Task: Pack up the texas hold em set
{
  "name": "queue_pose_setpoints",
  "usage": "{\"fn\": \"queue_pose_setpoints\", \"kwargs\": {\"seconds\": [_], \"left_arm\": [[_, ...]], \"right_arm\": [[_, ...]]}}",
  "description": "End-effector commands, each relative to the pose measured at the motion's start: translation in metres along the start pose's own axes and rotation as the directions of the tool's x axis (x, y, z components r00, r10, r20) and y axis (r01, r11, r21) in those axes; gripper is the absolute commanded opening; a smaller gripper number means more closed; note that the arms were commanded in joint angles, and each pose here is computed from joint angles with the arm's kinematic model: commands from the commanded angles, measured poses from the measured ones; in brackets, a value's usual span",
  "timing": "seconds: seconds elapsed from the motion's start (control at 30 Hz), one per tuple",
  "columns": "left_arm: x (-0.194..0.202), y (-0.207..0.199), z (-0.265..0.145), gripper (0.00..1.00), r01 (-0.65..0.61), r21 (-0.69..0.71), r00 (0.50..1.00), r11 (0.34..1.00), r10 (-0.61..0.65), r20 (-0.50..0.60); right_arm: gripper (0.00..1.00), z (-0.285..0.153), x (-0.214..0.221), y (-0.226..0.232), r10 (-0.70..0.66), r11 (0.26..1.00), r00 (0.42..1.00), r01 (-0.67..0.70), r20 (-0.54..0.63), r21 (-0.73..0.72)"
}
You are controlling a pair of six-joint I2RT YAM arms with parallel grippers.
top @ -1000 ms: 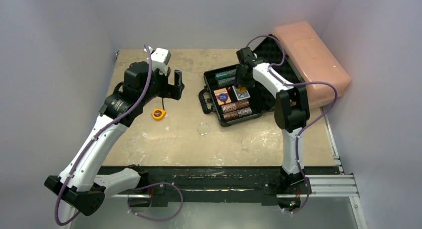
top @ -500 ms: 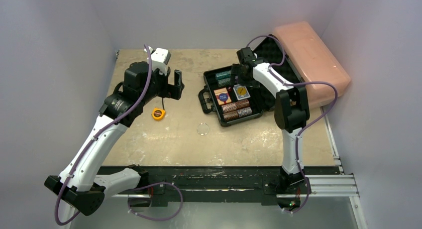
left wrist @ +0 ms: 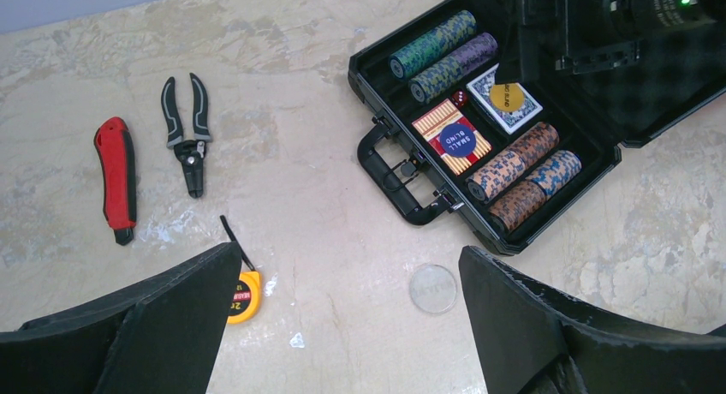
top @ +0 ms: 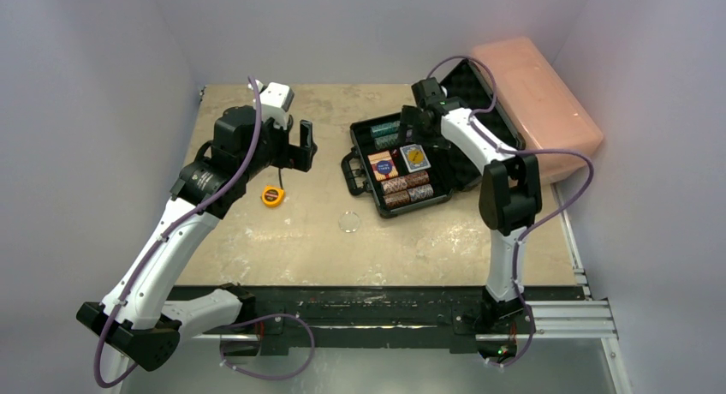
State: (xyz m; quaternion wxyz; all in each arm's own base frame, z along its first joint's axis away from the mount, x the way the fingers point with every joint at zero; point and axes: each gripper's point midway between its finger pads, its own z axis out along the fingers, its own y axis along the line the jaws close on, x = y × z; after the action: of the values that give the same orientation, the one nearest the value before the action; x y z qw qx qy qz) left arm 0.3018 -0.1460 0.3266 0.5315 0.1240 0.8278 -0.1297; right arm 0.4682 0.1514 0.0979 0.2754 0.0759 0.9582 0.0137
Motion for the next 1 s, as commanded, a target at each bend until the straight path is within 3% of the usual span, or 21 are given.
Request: {"fn": "queue_pose_setpoints", "kwargs": {"seconds": [0.0, 0.2, 0.57, 0.97], "left_arm": [[-0.018, -0.002, -0.005, 1.0, -0.005, 0.012, 0.999, 1.0, 0.005, 0.053], [-0.018, -0.002, -0.005, 1.0, -0.006, 0.013, 0.999, 1.0, 0.005, 0.05], [-0.019, 0.0, -0.007, 1.0, -0.003, 0.001, 0.998, 1.0, 0.002, 0.057], [-0.027, 0.043, -0.026, 1.0, 0.077, -0.234, 0.99, 0.969, -0.046, 0.133]], "right_arm": [[0.99, -0.041, -0.024, 0.005, 0.013, 0.998, 0.995, -0.007, 0.103, -0.056], [0.99, -0.06, -0.013, 0.019, -0.025, 0.994, 0.993, 0.037, 0.112, -0.098], [0.99, -0.103, 0.036, 0.085, -0.208, 0.95, 0.971, 0.23, 0.118, -0.21], [0.99, -0.13, 0.095, 0.143, -0.351, 0.863, 0.929, 0.368, 0.113, -0.345]]}}
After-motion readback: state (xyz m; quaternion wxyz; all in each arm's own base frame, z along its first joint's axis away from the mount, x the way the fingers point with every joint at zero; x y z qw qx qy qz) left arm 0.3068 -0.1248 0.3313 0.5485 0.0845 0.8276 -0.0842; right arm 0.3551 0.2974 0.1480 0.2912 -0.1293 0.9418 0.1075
